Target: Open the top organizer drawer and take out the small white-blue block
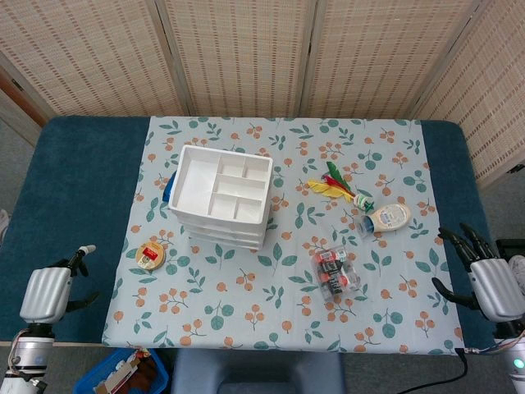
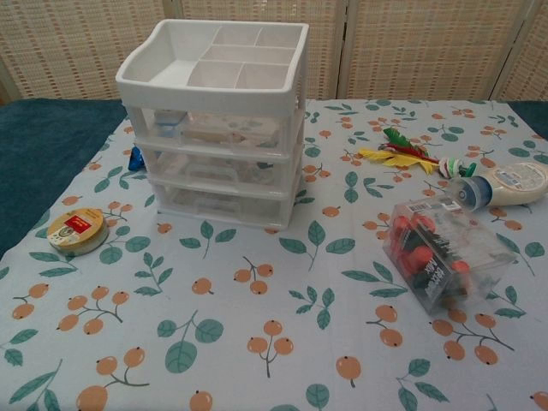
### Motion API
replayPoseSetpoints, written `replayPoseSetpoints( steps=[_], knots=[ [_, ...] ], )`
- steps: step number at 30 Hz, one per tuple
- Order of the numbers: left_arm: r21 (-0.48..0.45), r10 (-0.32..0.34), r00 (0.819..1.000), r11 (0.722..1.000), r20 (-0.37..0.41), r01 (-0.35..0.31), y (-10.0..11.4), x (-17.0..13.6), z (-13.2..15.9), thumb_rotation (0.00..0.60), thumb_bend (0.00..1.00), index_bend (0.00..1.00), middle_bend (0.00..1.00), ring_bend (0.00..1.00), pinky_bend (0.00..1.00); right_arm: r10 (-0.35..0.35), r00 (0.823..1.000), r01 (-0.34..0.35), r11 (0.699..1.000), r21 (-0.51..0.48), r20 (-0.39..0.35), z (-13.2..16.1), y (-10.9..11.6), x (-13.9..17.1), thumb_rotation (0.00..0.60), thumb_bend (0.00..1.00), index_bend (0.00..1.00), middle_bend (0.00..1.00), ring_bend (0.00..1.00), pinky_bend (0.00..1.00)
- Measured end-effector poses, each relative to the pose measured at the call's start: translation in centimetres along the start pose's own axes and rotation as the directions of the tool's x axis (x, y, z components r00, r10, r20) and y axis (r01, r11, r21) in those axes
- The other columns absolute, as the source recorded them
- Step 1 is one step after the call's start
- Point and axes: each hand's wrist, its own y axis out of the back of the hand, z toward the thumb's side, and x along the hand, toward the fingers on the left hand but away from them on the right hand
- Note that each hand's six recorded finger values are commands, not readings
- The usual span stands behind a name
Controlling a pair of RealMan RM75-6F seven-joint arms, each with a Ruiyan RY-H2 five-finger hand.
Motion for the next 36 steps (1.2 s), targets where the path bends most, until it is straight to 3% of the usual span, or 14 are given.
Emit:
replayPoseSetpoints(
  steps=[8,14,17,19,23,27,29,36],
  knots=[
    [-0.201,-0.081,0.988,0.974,0.134,0.107,-1.7,1.4,4.2,0.600,0.10,0.27,0.66,0.67,0.88,-0.010,1.000,0.010,1.000,0.005,-0.015,0.2,0.5,-0.3,0.600,0.29,0.07,0.21,0.08,0.13],
    [-0.363,-0.130,0.962,0.907,0.242,0.214,-3.2,2.6,8.0,0.600,0.18,0.27,0.75,0.79,0.99,-0.008,1.000,0.008,1.000,-0.001,-0.018,0.3,0.5,-0.2,0.600,0.29,0.07,0.21,0.08,0.13],
    [-0.433,-0.152,0.941,0.858,0.301,0.277,-4.1,3.1,9.9,0.600,0.22,0.25,0.84,0.91,1.00,-0.013,1.000,0.013,1.000,-0.002,-0.019,0.4,0.6,-0.1,0.600,0.29,0.07,0.21,0.08,0.13],
    [-0.485,-0.165,0.929,0.815,0.332,0.318,-4.7,3.5,11.3,0.600,0.24,0.23,0.90,0.98,1.00,-0.016,1.000,0.016,1.000,-0.001,-0.018,0.3,0.7,0.0,0.600,0.29,0.07,0.21,0.08,0.13],
    [-0.577,-0.206,0.910,0.718,0.358,0.390,-6.1,4.1,13.2,0.600,0.26,0.16,0.92,1.00,1.00,-0.018,1.000,0.018,1.000,-0.003,-0.016,0.3,0.8,0.1,0.600,0.29,0.07,0.21,0.08,0.13],
    [-0.665,-0.260,0.891,0.594,0.373,0.452,-7.7,4.6,15.1,0.600,0.28,0.12,0.93,1.00,1.00,-0.016,1.000,0.016,1.000,-0.004,-0.014,0.3,0.7,0.2,0.600,0.29,0.07,0.21,0.08,0.13],
    [-0.701,-0.271,0.885,0.541,0.378,0.465,-8.1,4.7,15.9,0.600,0.28,0.11,0.93,1.00,1.00,-0.017,1.000,0.017,1.000,-0.004,-0.014,0.3,0.7,0.2,0.600,0.29,0.07,0.21,0.08,0.13],
    [-0.836,-0.255,0.887,0.310,0.385,0.453,-9.3,5.3,19.2,0.600,0.29,0.11,0.93,1.00,1.00,-0.014,1.000,0.014,1.000,-0.004,-0.017,0.4,0.6,0.1,0.600,0.29,0.07,0.21,0.08,0.13]
  ],
)
